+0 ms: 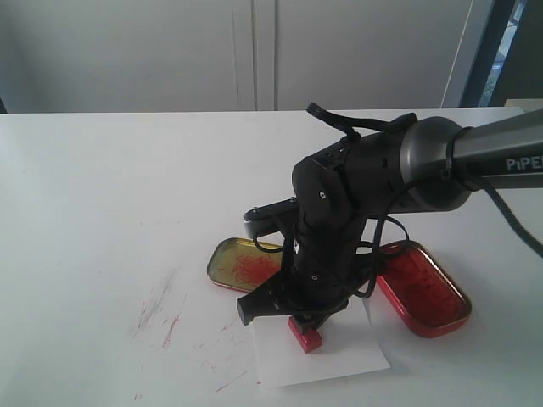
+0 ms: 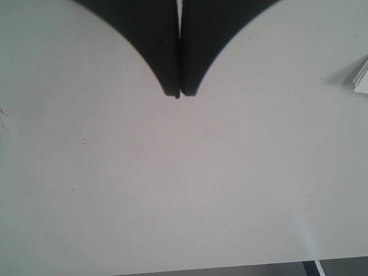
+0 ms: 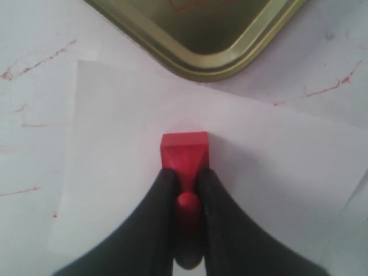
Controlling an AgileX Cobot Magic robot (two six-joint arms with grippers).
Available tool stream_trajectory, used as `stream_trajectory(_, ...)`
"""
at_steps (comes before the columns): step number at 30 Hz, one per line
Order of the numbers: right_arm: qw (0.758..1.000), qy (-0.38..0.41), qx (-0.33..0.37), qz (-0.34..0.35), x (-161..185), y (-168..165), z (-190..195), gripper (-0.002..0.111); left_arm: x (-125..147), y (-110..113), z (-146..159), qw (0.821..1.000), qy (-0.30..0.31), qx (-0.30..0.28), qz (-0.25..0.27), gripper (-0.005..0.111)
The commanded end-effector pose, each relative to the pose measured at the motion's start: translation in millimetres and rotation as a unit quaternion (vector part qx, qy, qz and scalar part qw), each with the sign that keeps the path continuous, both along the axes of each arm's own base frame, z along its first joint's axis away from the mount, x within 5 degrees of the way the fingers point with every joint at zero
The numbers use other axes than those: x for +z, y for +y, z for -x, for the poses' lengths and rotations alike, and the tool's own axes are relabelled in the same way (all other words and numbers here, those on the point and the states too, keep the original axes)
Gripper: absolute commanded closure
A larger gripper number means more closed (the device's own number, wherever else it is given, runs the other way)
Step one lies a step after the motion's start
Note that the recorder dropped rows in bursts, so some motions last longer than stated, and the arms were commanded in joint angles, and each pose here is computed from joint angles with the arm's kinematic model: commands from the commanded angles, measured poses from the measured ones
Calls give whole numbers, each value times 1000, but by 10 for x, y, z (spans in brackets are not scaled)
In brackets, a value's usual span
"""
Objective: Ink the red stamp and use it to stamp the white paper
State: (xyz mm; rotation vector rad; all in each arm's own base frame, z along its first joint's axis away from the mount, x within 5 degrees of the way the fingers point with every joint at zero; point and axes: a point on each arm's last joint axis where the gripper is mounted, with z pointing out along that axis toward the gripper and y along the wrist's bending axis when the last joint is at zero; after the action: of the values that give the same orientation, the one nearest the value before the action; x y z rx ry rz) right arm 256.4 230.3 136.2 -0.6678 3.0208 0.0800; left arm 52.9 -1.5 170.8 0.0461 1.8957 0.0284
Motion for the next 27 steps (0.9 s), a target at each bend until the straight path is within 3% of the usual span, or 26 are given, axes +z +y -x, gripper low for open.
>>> stream_trajectory(1, 995, 79, -8, 60, -510, -125, 163, 108, -17, -1, 2, 1000, 2, -1, 0, 107)
stream_trajectory(27, 995, 76, -8, 57, -511, -120, 159, 108, -17, -1, 2, 1000, 2, -1, 0, 107)
